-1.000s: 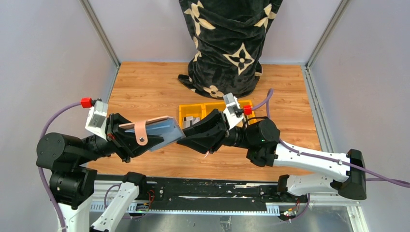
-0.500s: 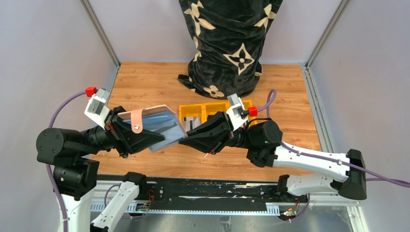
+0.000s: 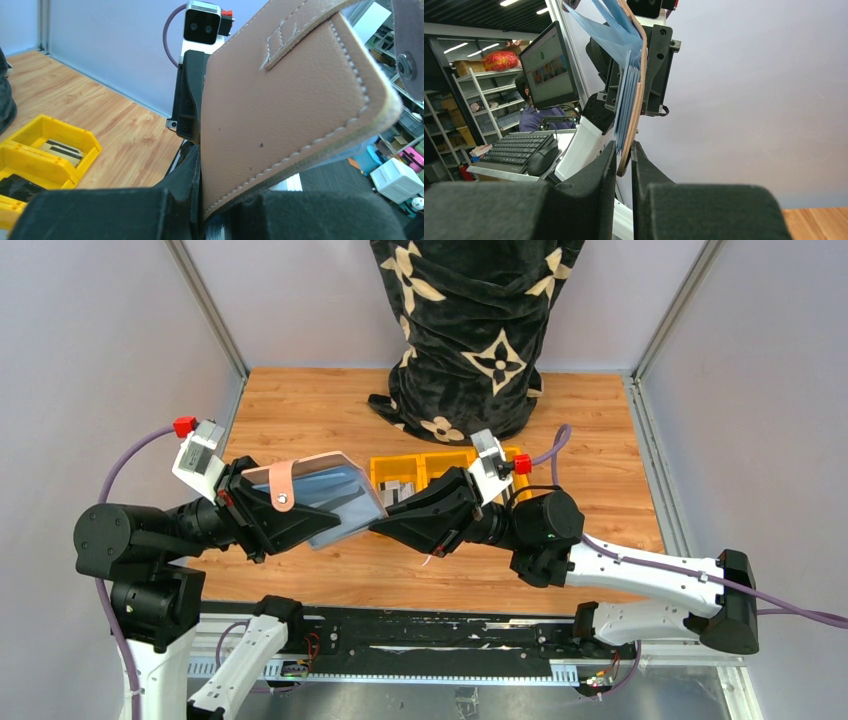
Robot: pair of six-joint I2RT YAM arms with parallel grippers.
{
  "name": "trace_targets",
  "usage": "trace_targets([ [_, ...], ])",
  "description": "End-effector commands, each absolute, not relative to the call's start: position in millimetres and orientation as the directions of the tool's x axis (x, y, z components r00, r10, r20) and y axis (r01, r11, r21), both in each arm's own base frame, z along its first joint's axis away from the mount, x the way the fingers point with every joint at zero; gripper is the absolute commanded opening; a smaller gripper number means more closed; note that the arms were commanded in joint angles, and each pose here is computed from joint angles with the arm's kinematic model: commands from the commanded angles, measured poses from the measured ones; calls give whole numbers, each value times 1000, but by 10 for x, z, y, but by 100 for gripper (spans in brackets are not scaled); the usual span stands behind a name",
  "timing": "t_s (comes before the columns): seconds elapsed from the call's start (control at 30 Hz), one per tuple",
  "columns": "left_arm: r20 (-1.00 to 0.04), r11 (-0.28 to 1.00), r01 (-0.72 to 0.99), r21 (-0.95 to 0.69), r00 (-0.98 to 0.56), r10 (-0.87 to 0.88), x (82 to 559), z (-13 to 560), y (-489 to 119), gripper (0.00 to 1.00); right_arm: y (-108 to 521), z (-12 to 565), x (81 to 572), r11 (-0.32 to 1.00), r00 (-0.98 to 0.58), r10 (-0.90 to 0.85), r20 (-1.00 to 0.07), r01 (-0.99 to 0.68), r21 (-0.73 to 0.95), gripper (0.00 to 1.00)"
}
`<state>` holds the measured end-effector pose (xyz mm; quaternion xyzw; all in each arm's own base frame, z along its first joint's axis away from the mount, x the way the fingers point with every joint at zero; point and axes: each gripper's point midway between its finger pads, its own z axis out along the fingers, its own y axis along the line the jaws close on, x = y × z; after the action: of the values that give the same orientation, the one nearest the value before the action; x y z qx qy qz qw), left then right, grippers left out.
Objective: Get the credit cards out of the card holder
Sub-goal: Remove the credit card from the card holder.
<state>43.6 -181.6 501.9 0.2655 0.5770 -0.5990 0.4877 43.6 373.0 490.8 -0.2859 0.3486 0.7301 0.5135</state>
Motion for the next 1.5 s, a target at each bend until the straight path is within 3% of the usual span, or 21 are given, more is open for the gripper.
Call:
trace_targets([
  [0.0,-907,106,925,-364,-326,-268,264,5125,-1804,0,3702,4978,600,-191,-342,589,-732,-939,284,6],
  [0.37,-934,80,951,-298,-273,-230,143,5075,-1799,0,3817,4972,801,-147,-425,576,-698,-894,423,9],
  [0.47,-939,77,955,-285,-263,-223,123,5060,-1797,0,3831,5005,804,-161,-451,574,-684,-881,445,16],
  [0.63,-944,72,960,-272,-252,-214,94,5038,-1794,0,3880,5004,836,-170,-485,572,-662,-859,482,17],
  [0.93,-950,82,961,-264,-244,-196,106,4979,-1793,0,3924,5149,479,-356,-497,529,-688,-866,352,25],
  [1.0,-948,87,959,-270,-249,-198,128,4976,-1795,0,3928,5152,426,-382,-499,519,-694,-862,334,20],
  [1.07,-948,90,958,-271,-249,-200,130,4983,-1793,0,3927,5136,453,-376,-506,525,-684,-859,348,3],
  [1.1,-947,95,958,-272,-249,-203,141,4982,-1793,8,3915,5134,468,-365,-499,532,-683,-864,347,0],
  [1.13,-947,98,958,-271,-247,-203,149,4980,-1793,35,3904,5130,487,-350,-492,537,-685,-869,350,0],
  [1.17,-948,106,956,-272,-248,-202,155,4974,-1790,54,3877,5141,505,-330,-479,543,-689,-877,349,0],
  [1.23,-956,148,958,-245,-213,-203,204,4971,-1775,87,3854,5109,608,-255,-461,542,-703,-887,385,0],
  [1.27,-957,171,956,-238,-201,-208,220,4981,-1763,97,3853,5076,664,-207,-446,534,-718,-893,401,0],
  [1.47,-961,493,858,143,240,-139,466,5115,-1482,100,3858,4779,1036,147,-377,429,-821,-867,475,0],
])
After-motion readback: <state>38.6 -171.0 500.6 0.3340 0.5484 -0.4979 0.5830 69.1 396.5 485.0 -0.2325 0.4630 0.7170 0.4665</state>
